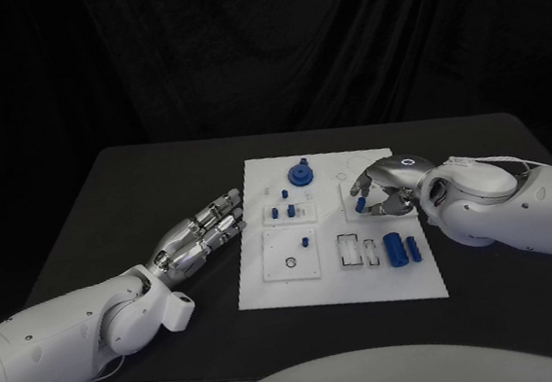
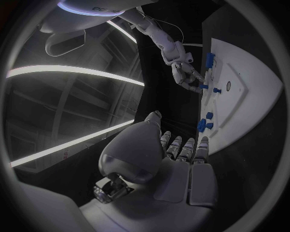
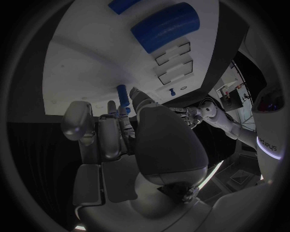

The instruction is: Assemble the parts on the task board

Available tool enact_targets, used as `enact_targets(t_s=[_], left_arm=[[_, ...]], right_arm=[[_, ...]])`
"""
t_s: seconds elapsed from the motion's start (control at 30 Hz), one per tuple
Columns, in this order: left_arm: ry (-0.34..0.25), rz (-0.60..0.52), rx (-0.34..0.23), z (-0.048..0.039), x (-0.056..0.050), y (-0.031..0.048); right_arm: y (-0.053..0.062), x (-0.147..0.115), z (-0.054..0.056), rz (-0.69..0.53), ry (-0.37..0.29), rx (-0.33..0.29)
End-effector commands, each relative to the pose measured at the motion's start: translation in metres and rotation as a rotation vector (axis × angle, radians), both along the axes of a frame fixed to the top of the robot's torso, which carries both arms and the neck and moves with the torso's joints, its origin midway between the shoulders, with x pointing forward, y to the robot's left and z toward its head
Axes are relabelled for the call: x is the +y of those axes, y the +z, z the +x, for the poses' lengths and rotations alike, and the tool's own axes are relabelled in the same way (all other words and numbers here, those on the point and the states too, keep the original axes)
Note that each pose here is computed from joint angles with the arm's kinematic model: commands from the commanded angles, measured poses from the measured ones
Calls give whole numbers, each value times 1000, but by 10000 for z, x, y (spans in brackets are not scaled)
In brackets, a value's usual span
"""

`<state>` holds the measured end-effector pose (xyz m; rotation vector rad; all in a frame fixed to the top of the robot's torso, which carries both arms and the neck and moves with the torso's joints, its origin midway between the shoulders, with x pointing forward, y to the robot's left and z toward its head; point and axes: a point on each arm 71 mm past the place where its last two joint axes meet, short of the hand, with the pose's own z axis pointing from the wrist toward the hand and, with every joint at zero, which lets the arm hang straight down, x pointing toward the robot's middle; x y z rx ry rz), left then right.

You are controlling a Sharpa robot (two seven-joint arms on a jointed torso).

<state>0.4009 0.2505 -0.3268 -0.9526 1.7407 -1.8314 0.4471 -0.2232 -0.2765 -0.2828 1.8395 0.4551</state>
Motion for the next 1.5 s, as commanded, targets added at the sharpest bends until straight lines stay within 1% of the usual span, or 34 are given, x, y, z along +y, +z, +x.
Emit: enact_targets(t_s=[0.03, 0.53, 0.93, 1.07, 1.17, 1.2, 1.27, 1.4, 1.5], left_arm=[[22, -101, -90, 2, 1, 94], [18, -95, -80, -3, 1, 80], [16, -89, -71, -5, -2, 64], [15, -86, -68, -5, -5, 59], [15, -84, -66, -5, -5, 56], [15, -82, -65, -6, -2, 55], [16, -80, -64, -6, 1, 53], [15, -80, -62, -6, 6, 52], [11, -85, -61, -7, 1, 53]], right_arm=[[-16, 11, 1, 11, 8, -6], [-42, 25, 12, 11, 5, -8], [-7, 17, -2, 35, 1, -36], [22, -2, -16, 43, -4, -44], [87, -19, -17, 47, -6, -54], [136, -24, -15, 49, -7, -61], [196, -26, -10, 52, -6, -69], [396, -12, -7, 60, -1, -93], [515, 17, -40, 65, 8, -99]])
